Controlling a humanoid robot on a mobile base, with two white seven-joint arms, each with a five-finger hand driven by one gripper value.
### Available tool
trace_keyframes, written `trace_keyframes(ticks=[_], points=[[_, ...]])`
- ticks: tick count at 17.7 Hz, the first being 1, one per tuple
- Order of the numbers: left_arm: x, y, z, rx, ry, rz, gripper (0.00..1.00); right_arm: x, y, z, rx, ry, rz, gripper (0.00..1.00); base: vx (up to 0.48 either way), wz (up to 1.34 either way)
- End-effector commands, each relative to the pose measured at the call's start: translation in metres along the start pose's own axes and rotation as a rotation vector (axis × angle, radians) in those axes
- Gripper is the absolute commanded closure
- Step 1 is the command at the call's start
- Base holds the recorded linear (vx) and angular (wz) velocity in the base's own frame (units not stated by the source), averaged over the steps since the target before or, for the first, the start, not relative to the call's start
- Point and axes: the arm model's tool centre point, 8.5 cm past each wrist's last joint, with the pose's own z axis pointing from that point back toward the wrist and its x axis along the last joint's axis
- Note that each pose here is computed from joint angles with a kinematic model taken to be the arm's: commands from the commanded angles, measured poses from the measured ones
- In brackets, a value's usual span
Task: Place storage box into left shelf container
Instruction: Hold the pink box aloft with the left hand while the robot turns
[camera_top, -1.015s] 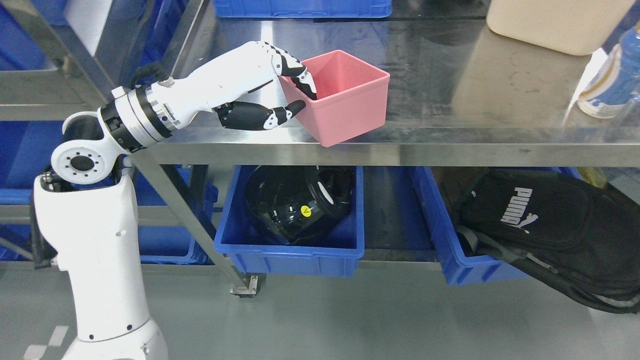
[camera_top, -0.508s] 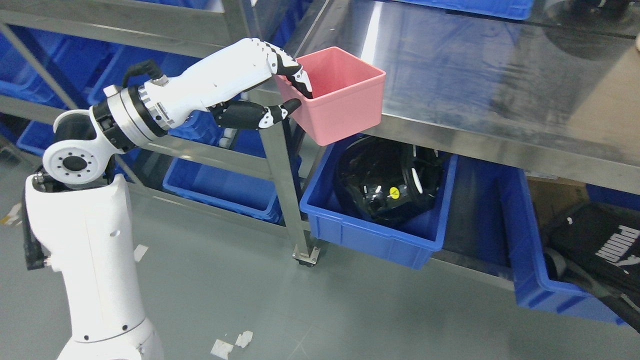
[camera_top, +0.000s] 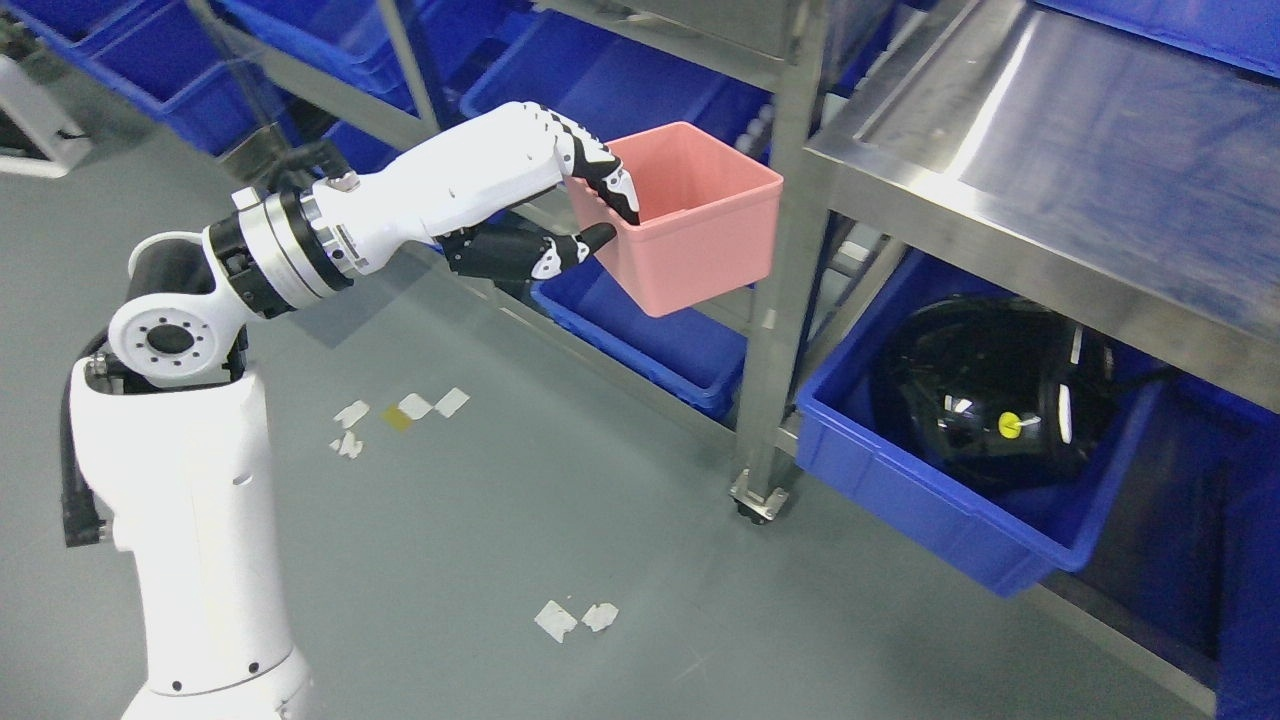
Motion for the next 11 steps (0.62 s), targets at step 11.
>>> trace_keyframes(ticks=[11], points=[[0.0038, -0.027, -0.007, -0.062, -0.019, 0.025, 0.99, 0.0016, -0.0115, -0.0002, -0.017, -0.01, -0.001, 0.0, 0.097, 0.78]])
